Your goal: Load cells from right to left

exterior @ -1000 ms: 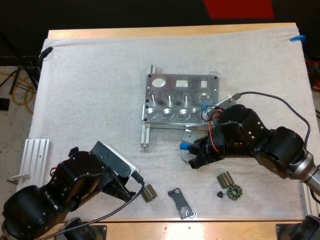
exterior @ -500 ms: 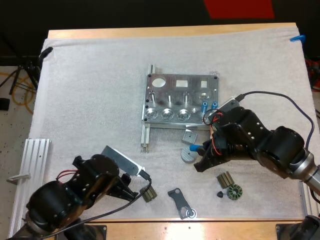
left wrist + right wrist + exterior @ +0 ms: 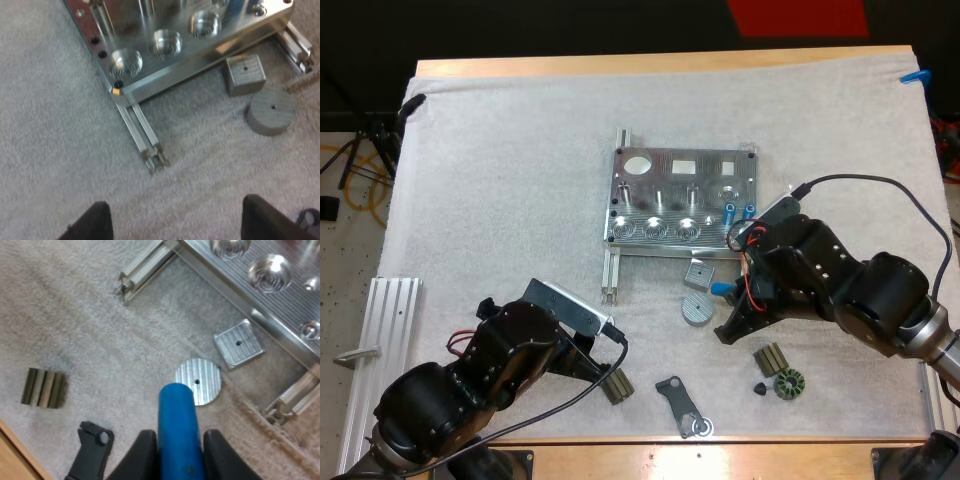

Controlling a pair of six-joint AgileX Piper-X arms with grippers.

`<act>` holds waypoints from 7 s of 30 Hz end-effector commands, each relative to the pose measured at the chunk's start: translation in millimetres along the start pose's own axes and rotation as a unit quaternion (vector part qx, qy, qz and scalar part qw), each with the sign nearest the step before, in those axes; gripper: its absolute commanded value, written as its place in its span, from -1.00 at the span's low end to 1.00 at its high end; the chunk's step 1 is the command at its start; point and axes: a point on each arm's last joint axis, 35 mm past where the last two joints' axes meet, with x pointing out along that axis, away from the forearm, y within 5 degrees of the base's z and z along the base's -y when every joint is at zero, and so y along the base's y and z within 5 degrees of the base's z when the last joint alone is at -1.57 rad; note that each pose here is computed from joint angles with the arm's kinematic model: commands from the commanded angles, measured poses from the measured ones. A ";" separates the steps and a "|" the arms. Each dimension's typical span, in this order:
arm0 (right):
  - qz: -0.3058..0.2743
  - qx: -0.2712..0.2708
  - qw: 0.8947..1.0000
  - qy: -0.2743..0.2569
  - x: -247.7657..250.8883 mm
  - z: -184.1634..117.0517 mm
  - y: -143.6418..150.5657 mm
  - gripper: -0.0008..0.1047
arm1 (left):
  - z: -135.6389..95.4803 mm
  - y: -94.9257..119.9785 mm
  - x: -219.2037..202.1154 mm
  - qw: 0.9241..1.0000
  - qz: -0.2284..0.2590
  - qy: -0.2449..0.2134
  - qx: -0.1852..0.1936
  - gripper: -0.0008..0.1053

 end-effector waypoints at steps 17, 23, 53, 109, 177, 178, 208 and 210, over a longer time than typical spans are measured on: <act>-0.054 -0.130 0.986 0.093 -18.3 40.8 -13.0 -0.74 | 8.2 -1.5 -2.7 0.999 -0.004 -0.040 -0.003 0.05; -0.050 -0.148 0.982 0.104 -6.1 60.4 -26.4 -0.74 | 8.1 -1.5 -2.7 0.999 -0.003 -0.040 0.006 0.05; -0.002 -0.349 0.923 0.164 67.9 95.6 -79.9 -0.74 | 7.2 -3.3 -2.7 0.998 -0.028 -0.030 0.041 0.05; 0.006 -0.398 0.885 0.241 174.6 81.2 -101.5 -0.99 | 7.2 -3.4 -2.7 0.998 -0.030 -0.030 0.052 0.05; -0.087 -0.306 0.930 0.186 171.4 103.7 -106.7 -0.12 | 7.2 -3.4 -2.7 0.997 -0.029 -0.030 0.062 0.05; -0.092 -0.306 0.931 0.180 166.8 105.6 -106.6 -0.12 | 7.2 -3.4 -2.7 0.997 -0.029 -0.030 0.062 0.05; -0.149 -0.267 0.929 0.207 169.8 101.7 -120.7 -0.12 | 7.2 -3.4 -2.7 0.997 -0.029 -0.030 0.063 0.05; -0.144 -0.266 0.931 0.207 171.4 100.9 -120.4 -0.12 | 7.2 -3.4 -2.7 0.997 -0.029 -0.030 0.063 0.05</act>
